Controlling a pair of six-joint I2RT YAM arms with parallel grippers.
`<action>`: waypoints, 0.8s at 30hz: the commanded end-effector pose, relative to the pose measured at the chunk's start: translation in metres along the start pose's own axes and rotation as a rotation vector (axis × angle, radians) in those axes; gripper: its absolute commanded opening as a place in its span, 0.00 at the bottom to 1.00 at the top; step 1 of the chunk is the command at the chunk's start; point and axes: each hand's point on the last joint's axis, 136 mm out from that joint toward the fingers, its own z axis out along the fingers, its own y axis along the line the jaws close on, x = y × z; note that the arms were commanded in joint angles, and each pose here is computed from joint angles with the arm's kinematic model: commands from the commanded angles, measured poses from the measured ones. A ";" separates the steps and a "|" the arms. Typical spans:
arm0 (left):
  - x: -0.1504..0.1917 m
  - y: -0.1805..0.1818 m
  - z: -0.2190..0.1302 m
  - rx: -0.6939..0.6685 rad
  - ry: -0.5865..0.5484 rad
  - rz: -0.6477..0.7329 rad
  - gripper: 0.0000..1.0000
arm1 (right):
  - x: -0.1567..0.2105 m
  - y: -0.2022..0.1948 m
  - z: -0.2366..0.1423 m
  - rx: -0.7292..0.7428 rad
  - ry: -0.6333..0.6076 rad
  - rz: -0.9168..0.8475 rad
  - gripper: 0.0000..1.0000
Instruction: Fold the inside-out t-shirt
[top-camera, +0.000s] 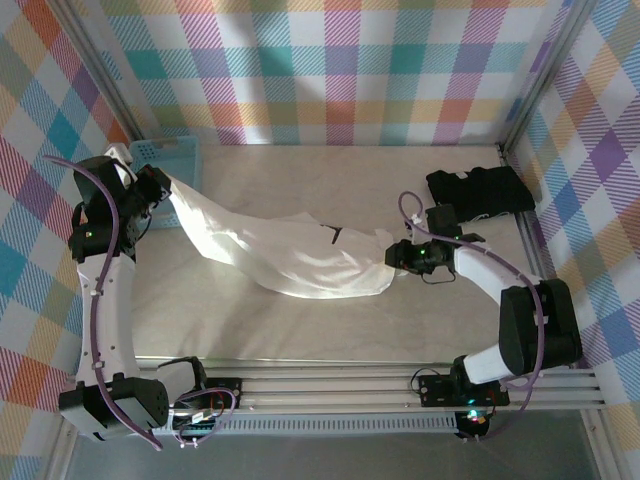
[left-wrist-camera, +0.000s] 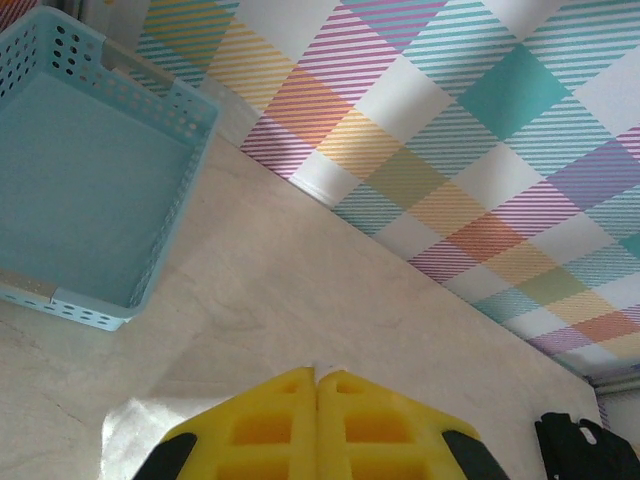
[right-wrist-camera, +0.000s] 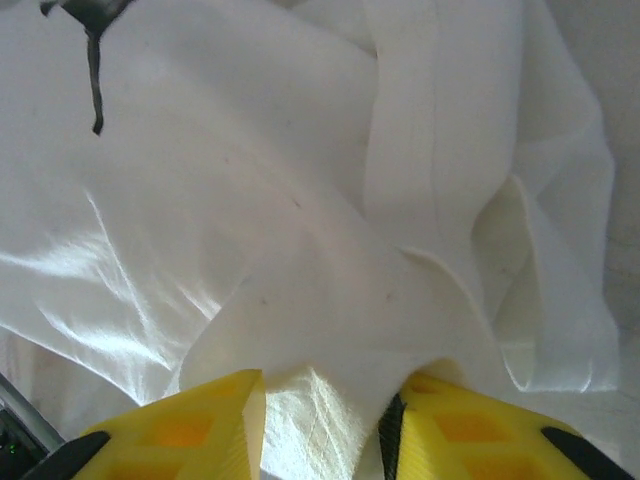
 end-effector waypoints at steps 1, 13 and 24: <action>-0.008 -0.004 -0.005 0.031 -0.040 0.004 0.00 | 0.020 0.000 -0.003 -0.005 0.014 -0.005 0.37; -0.007 -0.004 -0.004 0.034 -0.037 0.004 0.00 | 0.023 0.002 -0.010 0.014 -0.016 -0.033 0.39; -0.006 -0.002 -0.002 0.031 -0.033 0.004 0.00 | 0.014 0.012 -0.012 -0.021 -0.033 -0.060 0.09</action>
